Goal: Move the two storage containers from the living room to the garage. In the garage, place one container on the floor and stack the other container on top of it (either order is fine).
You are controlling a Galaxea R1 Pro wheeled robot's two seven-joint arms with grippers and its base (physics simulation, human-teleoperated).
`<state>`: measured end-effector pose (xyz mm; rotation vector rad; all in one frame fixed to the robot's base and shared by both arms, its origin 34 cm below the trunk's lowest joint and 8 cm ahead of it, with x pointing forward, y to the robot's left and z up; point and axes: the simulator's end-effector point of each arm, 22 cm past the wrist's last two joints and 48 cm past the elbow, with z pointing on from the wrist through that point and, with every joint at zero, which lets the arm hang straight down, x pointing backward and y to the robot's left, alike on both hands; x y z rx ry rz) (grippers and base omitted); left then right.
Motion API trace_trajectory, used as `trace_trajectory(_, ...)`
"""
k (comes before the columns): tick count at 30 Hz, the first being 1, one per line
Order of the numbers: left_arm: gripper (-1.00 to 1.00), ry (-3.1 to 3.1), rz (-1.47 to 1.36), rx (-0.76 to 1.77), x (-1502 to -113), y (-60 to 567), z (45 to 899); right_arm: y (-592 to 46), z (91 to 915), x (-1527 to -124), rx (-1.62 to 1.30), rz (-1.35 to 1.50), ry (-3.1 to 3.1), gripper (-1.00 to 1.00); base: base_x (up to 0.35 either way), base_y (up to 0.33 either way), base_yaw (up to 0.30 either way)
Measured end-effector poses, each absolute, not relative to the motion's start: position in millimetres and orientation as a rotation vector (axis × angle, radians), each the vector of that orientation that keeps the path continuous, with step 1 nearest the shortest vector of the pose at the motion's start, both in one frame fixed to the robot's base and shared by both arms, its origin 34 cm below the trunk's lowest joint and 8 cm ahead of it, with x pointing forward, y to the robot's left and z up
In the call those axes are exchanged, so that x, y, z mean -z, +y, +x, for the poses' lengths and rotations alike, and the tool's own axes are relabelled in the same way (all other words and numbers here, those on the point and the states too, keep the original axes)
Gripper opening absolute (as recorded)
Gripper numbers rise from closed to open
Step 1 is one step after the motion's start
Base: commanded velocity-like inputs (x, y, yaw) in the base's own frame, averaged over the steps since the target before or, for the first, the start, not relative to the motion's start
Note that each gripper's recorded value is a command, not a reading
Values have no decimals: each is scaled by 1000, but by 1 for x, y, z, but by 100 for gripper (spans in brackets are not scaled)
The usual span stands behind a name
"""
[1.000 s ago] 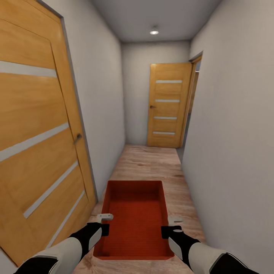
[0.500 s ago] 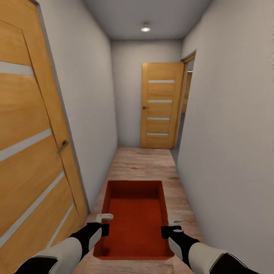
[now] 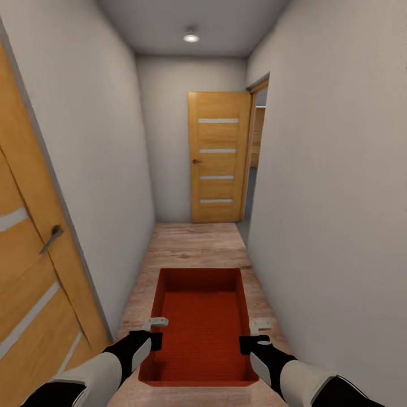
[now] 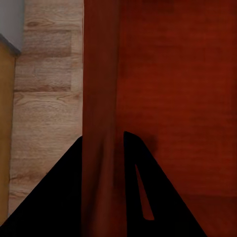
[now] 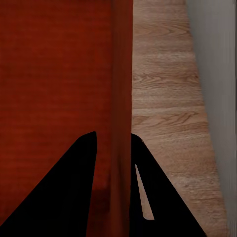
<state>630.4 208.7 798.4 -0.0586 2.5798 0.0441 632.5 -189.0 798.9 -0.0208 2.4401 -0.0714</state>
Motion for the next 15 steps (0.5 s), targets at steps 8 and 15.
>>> trace_trajectory(8, -100, 2580, -59, -44, -798, 209, 630, -189, 633, -799, 71, -21, 2440, -100, 321, 114, -18)
trace_trajectory(15, -100, 2580, -60, -44, -798, 209, 630, -189, 633, -799, 71, -21, 2440, -100, 321, 114, 0)
